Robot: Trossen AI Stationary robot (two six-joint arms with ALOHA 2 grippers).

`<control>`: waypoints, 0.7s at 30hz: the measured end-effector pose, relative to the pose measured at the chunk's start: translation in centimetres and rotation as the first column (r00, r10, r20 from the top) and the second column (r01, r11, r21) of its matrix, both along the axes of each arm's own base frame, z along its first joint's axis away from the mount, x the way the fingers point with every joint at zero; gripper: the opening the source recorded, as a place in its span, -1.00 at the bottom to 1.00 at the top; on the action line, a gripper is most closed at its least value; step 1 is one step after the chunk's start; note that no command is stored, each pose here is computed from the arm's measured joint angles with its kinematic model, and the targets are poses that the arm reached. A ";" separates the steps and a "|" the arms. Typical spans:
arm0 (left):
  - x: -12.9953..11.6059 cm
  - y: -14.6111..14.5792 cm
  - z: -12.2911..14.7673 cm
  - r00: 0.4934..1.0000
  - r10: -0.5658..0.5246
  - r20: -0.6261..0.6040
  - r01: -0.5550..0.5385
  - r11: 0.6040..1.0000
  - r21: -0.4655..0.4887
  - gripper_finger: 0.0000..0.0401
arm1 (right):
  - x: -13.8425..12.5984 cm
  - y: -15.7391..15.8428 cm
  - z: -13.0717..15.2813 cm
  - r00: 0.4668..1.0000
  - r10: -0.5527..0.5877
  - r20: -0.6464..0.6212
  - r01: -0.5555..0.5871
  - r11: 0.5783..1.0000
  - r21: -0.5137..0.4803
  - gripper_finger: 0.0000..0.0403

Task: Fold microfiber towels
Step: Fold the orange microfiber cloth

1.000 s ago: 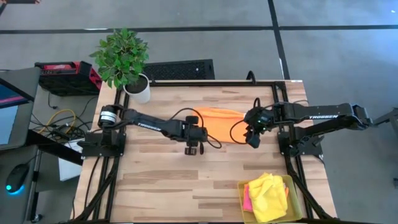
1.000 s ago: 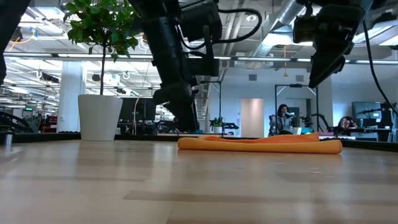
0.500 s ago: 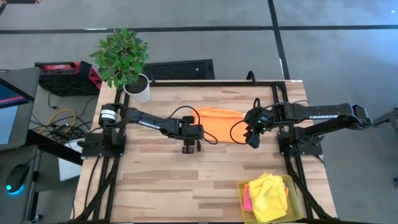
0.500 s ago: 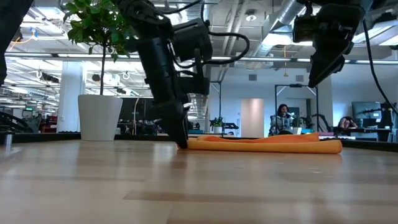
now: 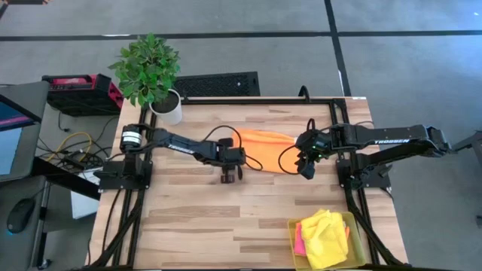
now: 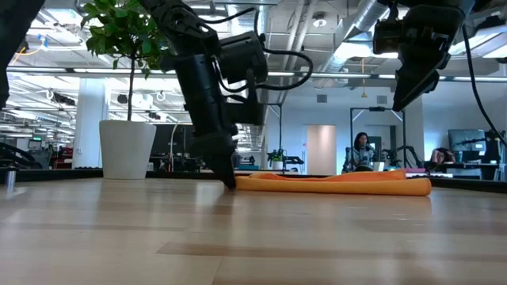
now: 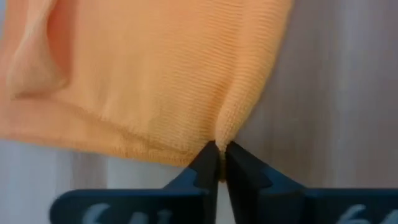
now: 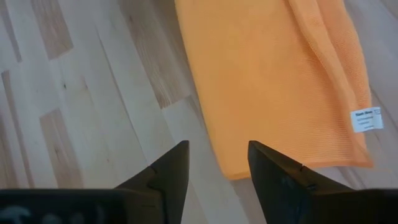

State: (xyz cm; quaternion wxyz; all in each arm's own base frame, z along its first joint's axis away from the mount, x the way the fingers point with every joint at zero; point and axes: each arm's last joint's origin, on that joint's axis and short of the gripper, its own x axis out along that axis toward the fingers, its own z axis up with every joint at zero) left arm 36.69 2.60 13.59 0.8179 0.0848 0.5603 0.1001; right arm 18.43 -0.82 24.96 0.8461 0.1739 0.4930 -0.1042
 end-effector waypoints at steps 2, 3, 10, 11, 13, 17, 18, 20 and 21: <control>0.0 0.4 0.0 0.999 0.034 0.006 -0.034 0.999 -0.009 -0.95 | 0.0 0.0 0.0 1.000 0.000 -0.003 0.000 1.000 0.000 -0.08; 0.0 0.5 0.0 0.999 0.046 0.009 -0.046 0.999 -0.011 -0.96 | 0.0 0.0 0.0 1.000 0.000 -0.005 0.000 1.000 0.000 -0.09; 1.0 0.8 3.1 1.000 0.002 0.005 -0.002 1.000 0.013 -0.99 | -0.3 0.0 -0.2 0.999 0.000 -0.038 0.000 1.000 0.002 -0.11; 1.3 0.7 3.7 1.000 -0.025 0.011 0.025 1.000 0.014 -0.99 | -0.3 0.0 -0.2 0.999 0.000 -0.039 0.000 1.000 0.002 -0.11; 2.1 0.7 4.8 0.995 -0.084 0.051 0.084 0.996 0.003 -0.99 | -0.4 0.0 -0.2 0.999 0.000 -0.047 0.000 1.000 0.002 -0.10; 3.3 0.6 6.5 0.977 -0.174 0.124 0.171 0.985 0.031 -1.00 | -0.8 0.0 -0.1 0.998 -0.010 -0.061 0.009 1.000 -0.016 -0.12; 3.6 0.6 6.9 0.971 -0.194 0.142 0.189 0.981 0.046 -1.00 | -1.0 0.0 0.0 0.998 -0.012 -0.062 0.011 1.000 -0.017 -0.12; 4.2 0.6 7.3 0.957 -0.229 0.180 0.220 0.973 0.069 -1.00 | -1.2 -0.2 0.1 0.998 -0.021 -0.051 0.020 1.000 -0.018 -0.12; 4.6 0.6 7.3 0.950 -0.249 0.188 0.240 0.968 0.072 -1.00 | -1.3 -0.2 0.3 0.999 -0.025 -0.043 0.024 1.000 -0.019 -0.12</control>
